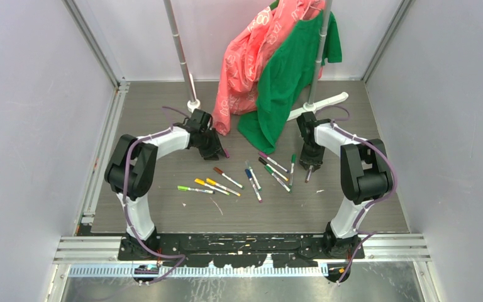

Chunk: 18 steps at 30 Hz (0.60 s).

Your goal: Open the pen caps

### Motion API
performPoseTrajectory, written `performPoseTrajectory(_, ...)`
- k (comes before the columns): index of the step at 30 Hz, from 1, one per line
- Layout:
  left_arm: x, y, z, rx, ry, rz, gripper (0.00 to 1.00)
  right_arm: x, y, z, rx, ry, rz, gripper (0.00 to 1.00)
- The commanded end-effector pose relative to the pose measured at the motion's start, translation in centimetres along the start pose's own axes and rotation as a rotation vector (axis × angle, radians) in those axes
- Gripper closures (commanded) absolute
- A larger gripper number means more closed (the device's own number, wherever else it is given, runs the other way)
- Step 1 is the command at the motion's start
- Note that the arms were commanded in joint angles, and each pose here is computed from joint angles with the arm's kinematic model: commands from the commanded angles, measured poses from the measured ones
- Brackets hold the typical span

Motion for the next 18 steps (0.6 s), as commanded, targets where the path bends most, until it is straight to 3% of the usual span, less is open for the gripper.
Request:
performPoseTrajectory(1, 1.2, -0.5, -1.7, -0.021, 0.097, 0.017, 0.62, -0.3, 1.3, -1.8, -0.063, -0.008, 0.011, 0.62)
performPoseTrajectory(10, 0.3, -0.3, -4.4, -0.073, 0.070, 0.024, 0.57, -0.4, 2.0, -5.2, -0.138, 0.028, 0.001, 0.58)
performPoseTrajectory(18, 0.5, -1.1, -5.5, -0.078, 0.038, 0.011, 0.54, 2.5, 0.3, -5.6, -0.127, 0.079, -0.097, 0.56)
Point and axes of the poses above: each gripper's point midway between its finger pads, its own z axis out along the fingers, its own x axis along the line the jaws close on, y = z × x, the point moved 8 cm from there along -z, back along the fingers, and after that the axes turned 10 degrees about -z, right-handed, at the moved point
